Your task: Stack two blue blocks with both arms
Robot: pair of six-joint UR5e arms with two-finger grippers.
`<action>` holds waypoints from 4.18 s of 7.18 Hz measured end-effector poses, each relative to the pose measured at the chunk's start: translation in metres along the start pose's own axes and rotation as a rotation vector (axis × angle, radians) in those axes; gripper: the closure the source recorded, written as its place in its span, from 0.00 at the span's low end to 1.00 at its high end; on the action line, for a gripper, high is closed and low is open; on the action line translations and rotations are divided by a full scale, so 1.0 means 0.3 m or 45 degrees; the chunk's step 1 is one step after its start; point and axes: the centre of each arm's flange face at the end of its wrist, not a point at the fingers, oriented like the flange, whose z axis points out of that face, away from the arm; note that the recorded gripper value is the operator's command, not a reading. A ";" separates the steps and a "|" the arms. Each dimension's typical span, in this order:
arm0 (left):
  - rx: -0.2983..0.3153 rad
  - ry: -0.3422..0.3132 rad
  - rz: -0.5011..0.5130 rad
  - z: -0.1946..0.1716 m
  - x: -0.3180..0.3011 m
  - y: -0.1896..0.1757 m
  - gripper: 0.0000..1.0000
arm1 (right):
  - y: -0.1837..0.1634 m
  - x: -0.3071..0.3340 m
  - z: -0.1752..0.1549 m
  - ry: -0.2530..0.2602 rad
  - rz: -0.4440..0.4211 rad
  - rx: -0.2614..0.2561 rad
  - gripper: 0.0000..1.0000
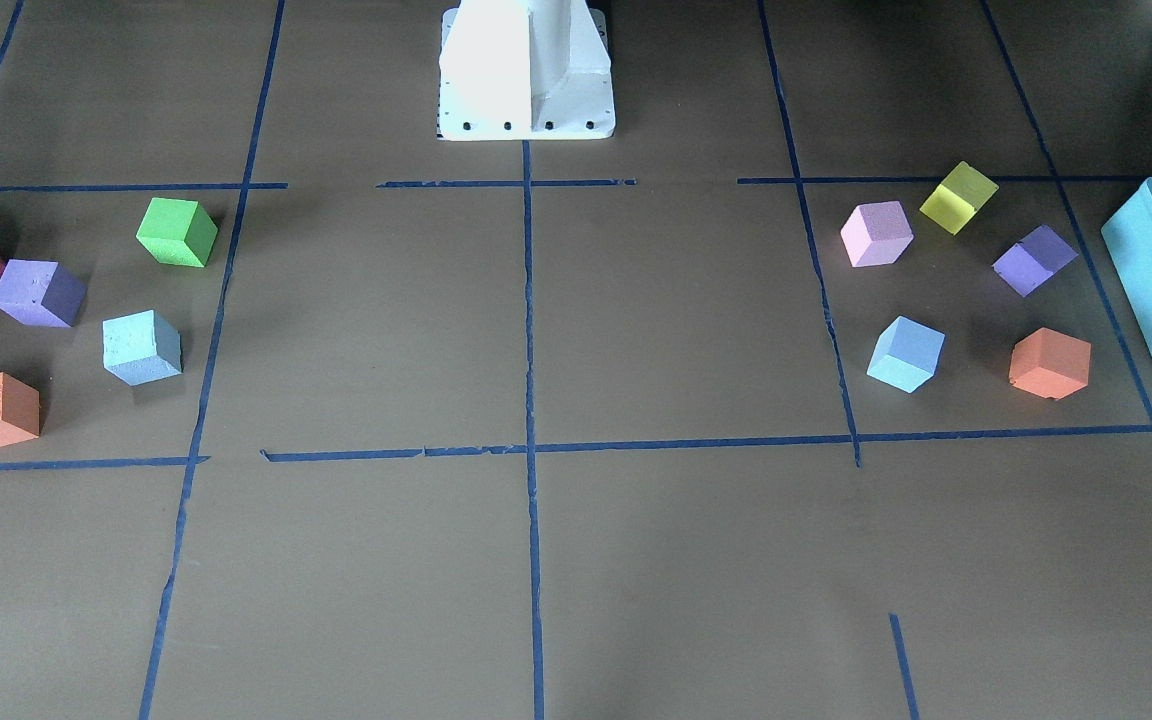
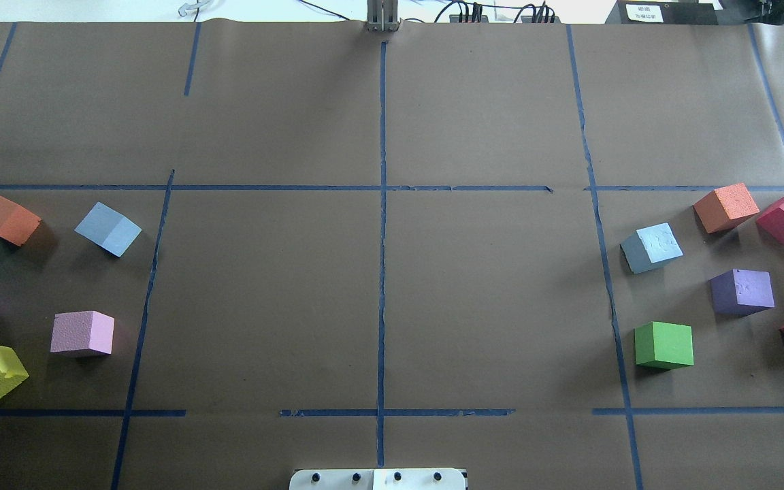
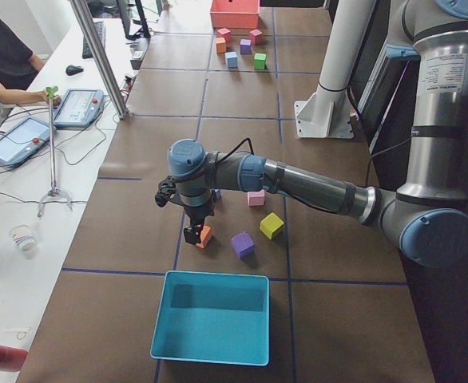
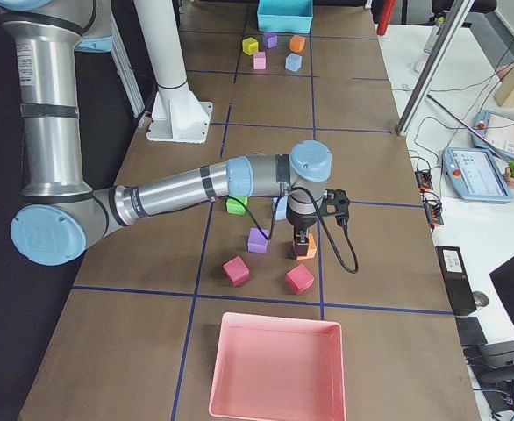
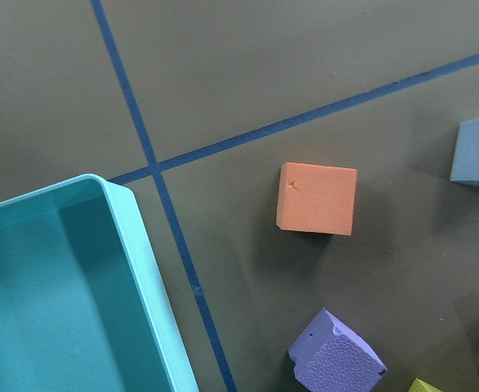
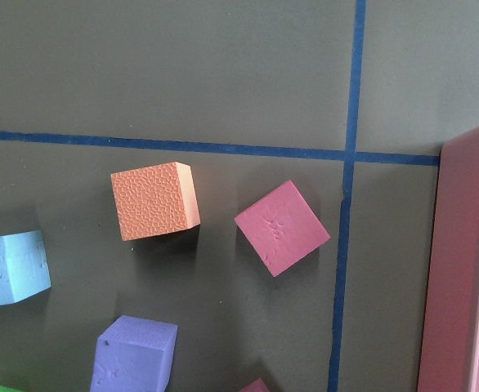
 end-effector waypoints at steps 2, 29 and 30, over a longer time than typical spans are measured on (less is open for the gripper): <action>-0.013 -0.003 -0.016 0.004 -0.021 0.020 0.00 | 0.016 0.017 0.020 -0.016 -0.008 -0.016 0.00; 0.081 0.186 0.000 -0.057 0.103 0.069 0.00 | -0.022 -0.886 0.745 0.028 -0.157 0.071 1.00; 0.078 0.187 0.000 -0.052 0.098 0.070 0.00 | -0.044 -0.994 0.692 -0.026 -0.130 0.107 1.00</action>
